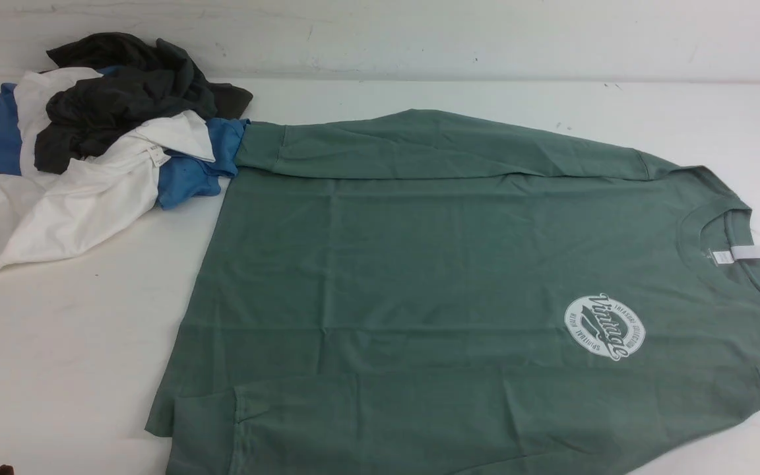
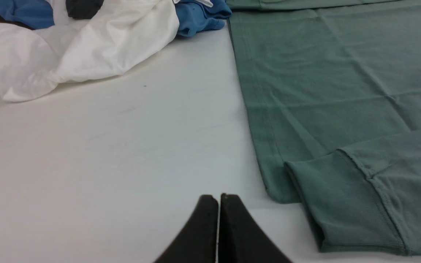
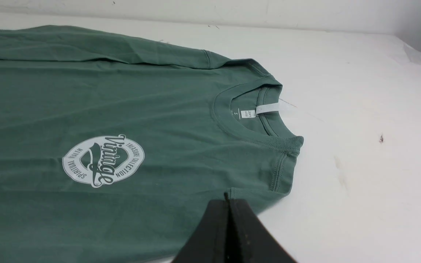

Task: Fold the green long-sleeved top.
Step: Use the left arm to clamp the cuff closest to it

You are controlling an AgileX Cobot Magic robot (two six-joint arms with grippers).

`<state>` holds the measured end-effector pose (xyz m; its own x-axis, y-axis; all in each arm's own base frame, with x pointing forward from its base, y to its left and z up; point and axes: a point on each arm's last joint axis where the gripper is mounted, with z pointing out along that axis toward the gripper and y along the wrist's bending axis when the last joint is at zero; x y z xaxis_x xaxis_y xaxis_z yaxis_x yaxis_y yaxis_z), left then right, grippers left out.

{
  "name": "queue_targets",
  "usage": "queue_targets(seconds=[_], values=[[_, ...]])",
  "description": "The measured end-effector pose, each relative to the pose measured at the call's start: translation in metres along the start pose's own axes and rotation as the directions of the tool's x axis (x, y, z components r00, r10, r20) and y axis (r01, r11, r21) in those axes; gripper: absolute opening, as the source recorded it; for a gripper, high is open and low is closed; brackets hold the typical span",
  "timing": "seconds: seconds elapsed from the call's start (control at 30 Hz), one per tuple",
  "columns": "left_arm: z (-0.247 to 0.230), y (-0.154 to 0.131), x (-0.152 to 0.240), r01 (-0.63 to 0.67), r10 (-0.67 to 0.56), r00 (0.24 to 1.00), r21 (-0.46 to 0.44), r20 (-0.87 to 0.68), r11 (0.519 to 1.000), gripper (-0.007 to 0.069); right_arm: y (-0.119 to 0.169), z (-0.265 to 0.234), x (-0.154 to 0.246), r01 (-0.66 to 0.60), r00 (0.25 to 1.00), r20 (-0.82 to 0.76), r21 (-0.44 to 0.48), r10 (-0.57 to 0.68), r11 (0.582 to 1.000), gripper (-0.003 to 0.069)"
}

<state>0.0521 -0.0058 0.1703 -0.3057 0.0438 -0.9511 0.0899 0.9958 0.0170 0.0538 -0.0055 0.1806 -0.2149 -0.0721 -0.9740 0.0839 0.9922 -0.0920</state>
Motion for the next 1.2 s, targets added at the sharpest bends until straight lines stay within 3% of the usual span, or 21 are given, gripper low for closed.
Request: queue_targets(seconds=[0.73,0.83,0.87,0.93,1.13,1.2], values=[[0.0,0.0,-0.001,0.01,-0.01,1.0,0.004,0.005,1.0,-0.0003,0.0,0.0,0.0,0.0,1.0,0.0,0.0,0.0,1.0,-0.0015],[0.0,-0.002,-0.007,0.12,-0.122,0.99,0.032,0.071,0.992,-0.0003,0.0,0.0,0.0,0.0,1.0,0.0,0.0,0.0,1.0,-0.0015],[-0.001,-0.003,-0.01,0.156,-0.165,0.982,0.092,0.093,0.983,-0.0003,0.0,0.0,0.0,0.0,1.0,0.0,0.0,0.0,1.0,-0.0015],[-0.001,-0.003,-0.013,0.236,-0.243,0.961,0.067,0.129,0.969,-0.0003,0.0,0.0,0.0,0.002,1.0,0.0,0.001,-0.002,1.0,-0.0015],[-0.003,-0.002,-0.025,0.449,-0.471,0.852,0.145,0.23,0.882,-0.0003,-0.001,0.0,0.0,0.04,0.999,-0.004,0.012,-0.04,0.999,-0.0015],[-0.005,0.0,-0.029,0.532,-0.561,0.784,0.177,0.268,0.828,-0.0003,-0.001,0.0,-0.002,-0.01,1.0,0.017,0.008,0.01,1.0,-0.0015]])
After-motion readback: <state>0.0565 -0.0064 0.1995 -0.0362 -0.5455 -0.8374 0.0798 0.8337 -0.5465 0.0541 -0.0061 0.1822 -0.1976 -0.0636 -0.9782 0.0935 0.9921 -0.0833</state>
